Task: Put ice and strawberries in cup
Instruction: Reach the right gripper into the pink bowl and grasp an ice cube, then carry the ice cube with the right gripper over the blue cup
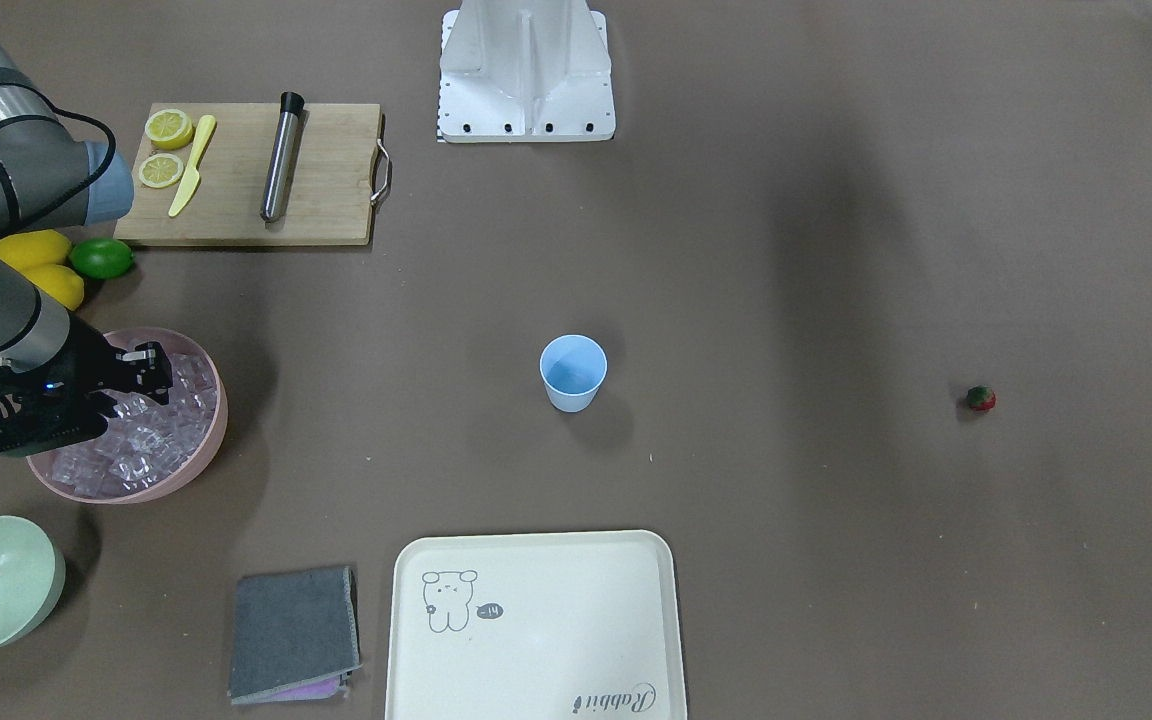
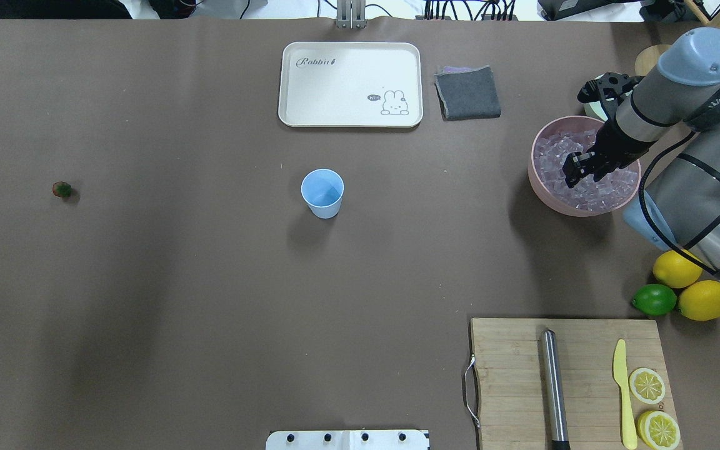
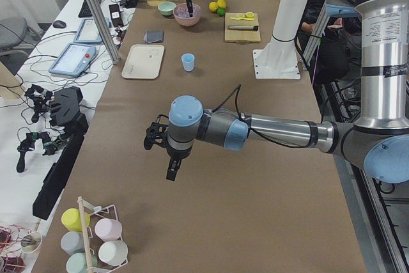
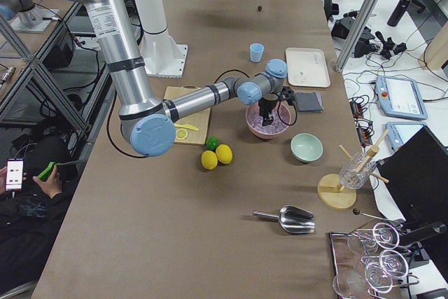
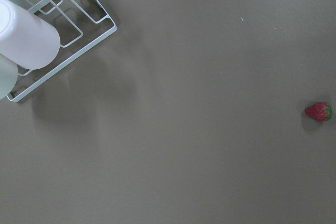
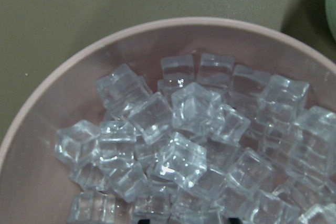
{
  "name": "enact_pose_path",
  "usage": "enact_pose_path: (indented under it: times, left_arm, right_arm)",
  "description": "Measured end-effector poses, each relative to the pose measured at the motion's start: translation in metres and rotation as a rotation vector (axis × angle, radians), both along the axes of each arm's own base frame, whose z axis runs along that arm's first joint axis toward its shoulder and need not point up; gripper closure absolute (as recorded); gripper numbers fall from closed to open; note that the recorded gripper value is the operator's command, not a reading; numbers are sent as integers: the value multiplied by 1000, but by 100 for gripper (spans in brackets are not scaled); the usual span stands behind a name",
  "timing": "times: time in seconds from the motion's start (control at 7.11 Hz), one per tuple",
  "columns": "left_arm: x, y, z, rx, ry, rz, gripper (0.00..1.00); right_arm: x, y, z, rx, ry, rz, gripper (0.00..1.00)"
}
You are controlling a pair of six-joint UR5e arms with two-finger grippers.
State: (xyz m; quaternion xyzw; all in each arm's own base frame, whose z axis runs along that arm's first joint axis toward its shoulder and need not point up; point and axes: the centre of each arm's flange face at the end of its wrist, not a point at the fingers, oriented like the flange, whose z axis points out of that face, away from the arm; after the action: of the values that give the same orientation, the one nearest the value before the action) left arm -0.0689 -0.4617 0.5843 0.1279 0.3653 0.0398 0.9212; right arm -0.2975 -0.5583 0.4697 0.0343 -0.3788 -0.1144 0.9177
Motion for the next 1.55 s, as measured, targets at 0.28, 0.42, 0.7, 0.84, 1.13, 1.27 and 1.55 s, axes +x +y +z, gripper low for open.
enact_pose_path:
  times: [0.28,0.42,0.7,0.84,1.13,1.27,1.55]
  left_arm:
    - [0,-1,-1,1,0,0,2]
    - [0,-4,-2,4,0,0,2]
    - [0,-6,-4,8,0,0,2]
    - [0,-7,-4,7,0,0,2]
    - [0,-6,-3,5,0,0,2]
    - [0,-4,-2,3,0,0,2]
    - [0,-2,2,-4,0,0,2]
  right_arm:
    - [4,-2,0,3,-1,2,100]
    - [7,-4,-1,4,-2,6,100]
    - [19,-12,-10,11,-13,24,100]
    - [28,-22,-26,17,-30,39,100]
    - [34,-40,-81,34,-87,49,100]
    - [31,-41,-114,38,-129,43,100]
    - [-12,-31,-194,-3,-224,47,100]
